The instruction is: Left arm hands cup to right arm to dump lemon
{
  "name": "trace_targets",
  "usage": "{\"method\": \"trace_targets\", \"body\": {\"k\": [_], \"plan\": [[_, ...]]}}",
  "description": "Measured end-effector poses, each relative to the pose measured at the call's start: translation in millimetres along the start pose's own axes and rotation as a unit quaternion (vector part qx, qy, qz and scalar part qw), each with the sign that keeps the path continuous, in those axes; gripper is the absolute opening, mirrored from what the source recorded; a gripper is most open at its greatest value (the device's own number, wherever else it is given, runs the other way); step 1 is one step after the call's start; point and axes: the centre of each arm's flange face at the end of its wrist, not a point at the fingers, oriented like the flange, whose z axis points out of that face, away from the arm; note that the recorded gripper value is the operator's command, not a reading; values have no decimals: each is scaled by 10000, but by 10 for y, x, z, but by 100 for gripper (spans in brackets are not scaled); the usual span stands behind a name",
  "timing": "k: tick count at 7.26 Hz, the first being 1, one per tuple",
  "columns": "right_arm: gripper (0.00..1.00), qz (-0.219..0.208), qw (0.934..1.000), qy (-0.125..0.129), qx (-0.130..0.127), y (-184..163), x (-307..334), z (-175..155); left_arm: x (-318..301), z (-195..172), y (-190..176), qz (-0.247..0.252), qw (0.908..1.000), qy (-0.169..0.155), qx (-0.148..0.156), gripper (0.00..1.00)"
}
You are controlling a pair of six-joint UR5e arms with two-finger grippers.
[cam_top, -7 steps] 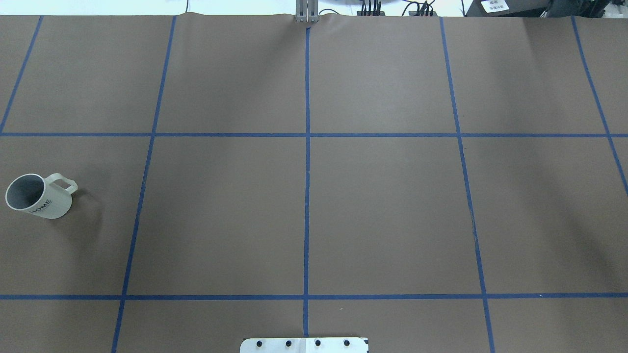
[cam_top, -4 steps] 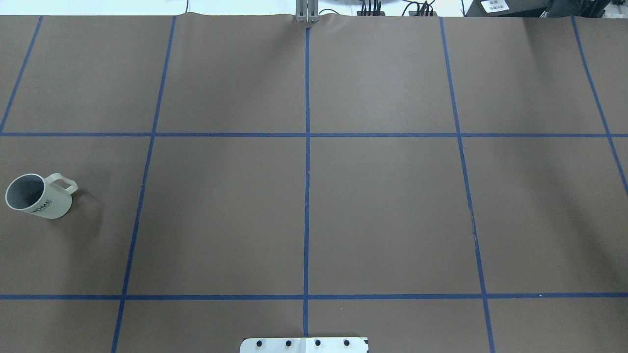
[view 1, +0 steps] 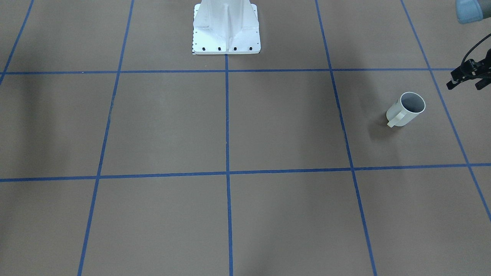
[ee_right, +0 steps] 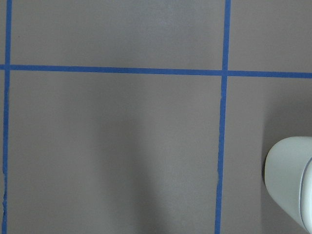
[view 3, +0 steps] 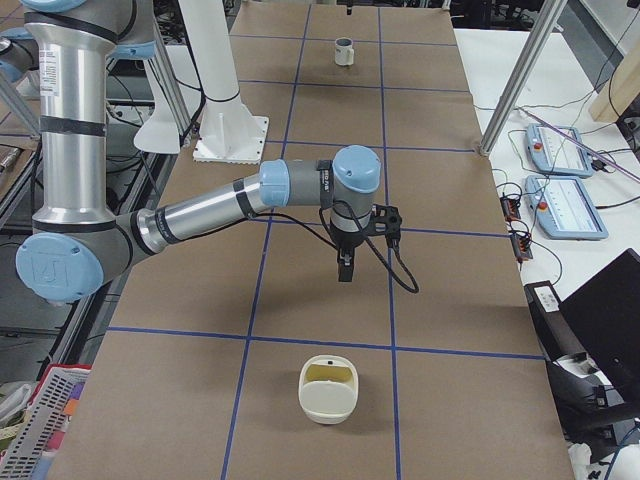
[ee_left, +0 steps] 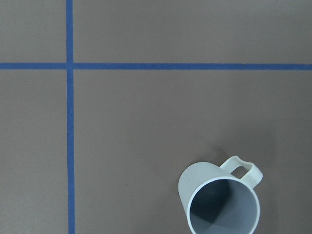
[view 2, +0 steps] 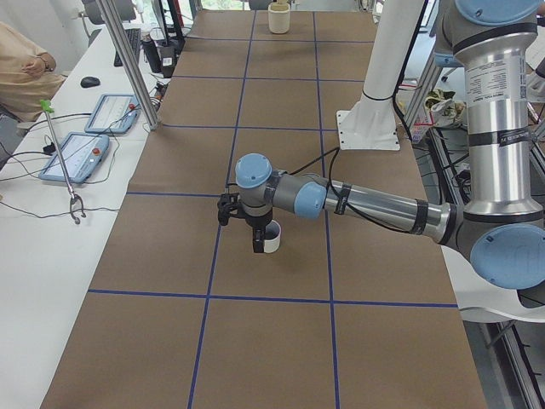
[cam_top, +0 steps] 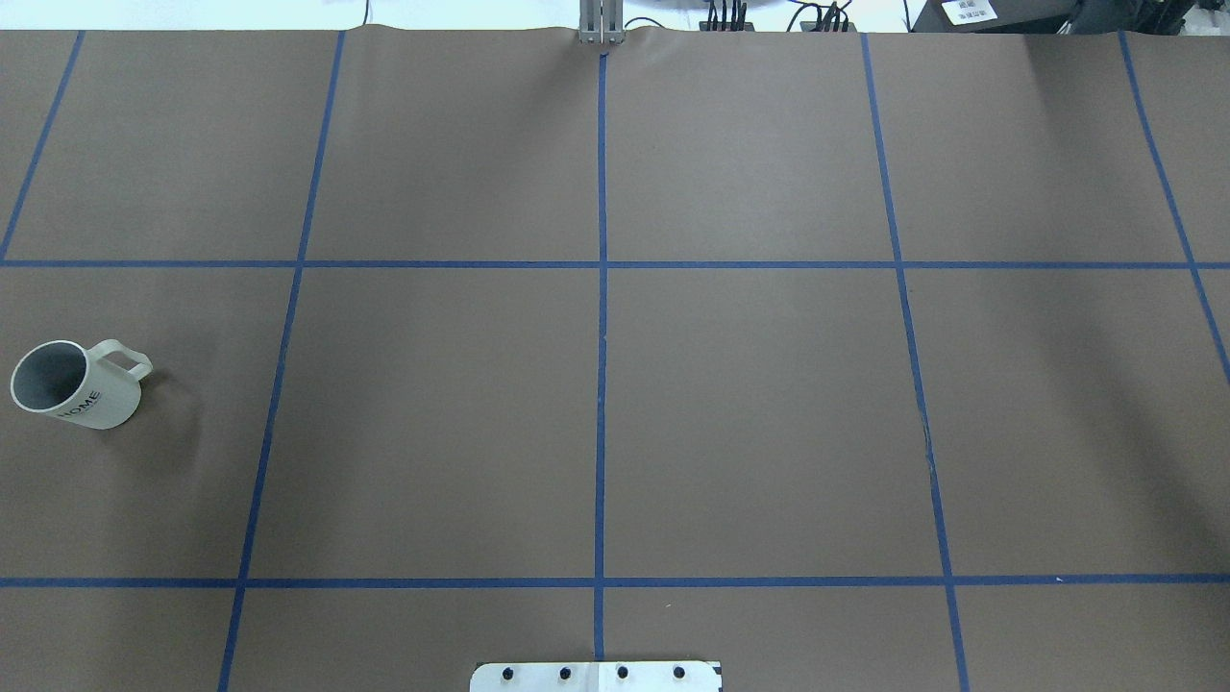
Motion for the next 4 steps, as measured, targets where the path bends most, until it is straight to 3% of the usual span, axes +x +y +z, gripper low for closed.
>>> {"method": "trace_targets", "body": {"k": [4], "plan": [[100,91,9999,4,-49,68,78,66,-132,106,-2,-174,9998,-83,-93,100]]}}
